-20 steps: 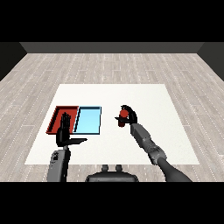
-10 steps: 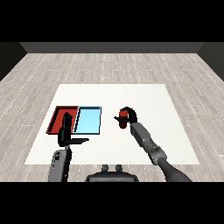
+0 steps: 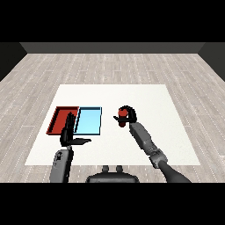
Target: Pick the red can and put it in the red box
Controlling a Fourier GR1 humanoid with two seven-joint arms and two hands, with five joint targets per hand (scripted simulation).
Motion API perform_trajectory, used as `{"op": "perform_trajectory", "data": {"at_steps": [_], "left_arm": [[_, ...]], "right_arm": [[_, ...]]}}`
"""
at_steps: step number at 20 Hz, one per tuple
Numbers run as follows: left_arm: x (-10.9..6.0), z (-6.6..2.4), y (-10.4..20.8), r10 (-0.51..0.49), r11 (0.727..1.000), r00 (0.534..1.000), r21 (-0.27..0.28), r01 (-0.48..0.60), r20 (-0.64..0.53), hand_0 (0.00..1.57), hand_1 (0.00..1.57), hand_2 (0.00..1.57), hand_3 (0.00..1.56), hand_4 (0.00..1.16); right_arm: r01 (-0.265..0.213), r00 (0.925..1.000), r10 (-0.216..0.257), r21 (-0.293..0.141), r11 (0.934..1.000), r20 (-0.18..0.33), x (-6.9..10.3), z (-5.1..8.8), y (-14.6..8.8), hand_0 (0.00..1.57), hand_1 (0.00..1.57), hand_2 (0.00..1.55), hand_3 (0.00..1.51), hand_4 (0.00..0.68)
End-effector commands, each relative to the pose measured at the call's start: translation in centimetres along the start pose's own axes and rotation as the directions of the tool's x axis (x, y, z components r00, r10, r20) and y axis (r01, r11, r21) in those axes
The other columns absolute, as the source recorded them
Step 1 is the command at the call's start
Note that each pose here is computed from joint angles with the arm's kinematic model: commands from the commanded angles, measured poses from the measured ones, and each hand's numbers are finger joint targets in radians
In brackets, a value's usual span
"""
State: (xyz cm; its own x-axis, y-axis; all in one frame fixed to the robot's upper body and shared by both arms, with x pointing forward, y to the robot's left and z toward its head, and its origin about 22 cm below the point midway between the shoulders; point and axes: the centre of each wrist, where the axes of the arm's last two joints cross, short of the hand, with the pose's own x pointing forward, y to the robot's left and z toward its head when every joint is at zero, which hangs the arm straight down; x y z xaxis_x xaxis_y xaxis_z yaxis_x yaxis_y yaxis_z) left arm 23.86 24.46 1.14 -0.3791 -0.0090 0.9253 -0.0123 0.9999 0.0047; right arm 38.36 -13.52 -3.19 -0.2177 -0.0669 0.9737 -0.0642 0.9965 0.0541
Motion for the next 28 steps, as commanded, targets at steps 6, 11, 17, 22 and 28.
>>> {"op": "perform_trajectory", "data": {"at_steps": [6,11,17,22,28], "left_arm": [[-0.6,-2.05,-5.8,0.038,0.990,0.998,-0.137,-0.045,-0.051,0.00,0.00,0.00,0.00,0.00],[1.0,-3.49,-9.2,0.101,0.973,0.992,-0.199,-0.115,-0.081,0.00,0.00,0.00,0.00,0.00],[1.7,-1.14,-9.7,0.096,0.977,0.991,-0.181,-0.112,-0.095,0.00,0.00,0.00,0.00,0.00],[1.0,-2.58,-12.6,0.094,0.960,0.987,-0.249,-0.124,-0.129,0.00,0.00,0.00,0.00,0.00],[0.9,-2.71,-12.8,0.122,0.948,0.985,-0.279,-0.153,-0.126,0.00,0.00,0.00,0.00,0.00]], "right_arm": [[0.016,0.9970,-0.015,-0.005,0.9999,0.075,3.8,-0.9,1.5,1.43,1.43,1.45,1.42,0.653],[0.036,0.9935,-0.038,0.022,0.9991,0.107,4.1,-0.1,2.1,1.44,1.44,1.45,1.43,0.658],[0.045,0.9926,-0.046,0.013,0.9989,0.113,5.8,4.8,0.2,1.44,1.44,1.45,1.43,0.658],[0.053,0.9899,-0.058,0.042,0.9977,0.130,6.9,5.7,1.7,1.41,1.41,1.42,1.41,0.640],[0.055,0.9857,-0.071,0.103,0.9931,0.153,7.2,5.4,2.6,1.38,1.38,1.41,1.40,0.625]]}}
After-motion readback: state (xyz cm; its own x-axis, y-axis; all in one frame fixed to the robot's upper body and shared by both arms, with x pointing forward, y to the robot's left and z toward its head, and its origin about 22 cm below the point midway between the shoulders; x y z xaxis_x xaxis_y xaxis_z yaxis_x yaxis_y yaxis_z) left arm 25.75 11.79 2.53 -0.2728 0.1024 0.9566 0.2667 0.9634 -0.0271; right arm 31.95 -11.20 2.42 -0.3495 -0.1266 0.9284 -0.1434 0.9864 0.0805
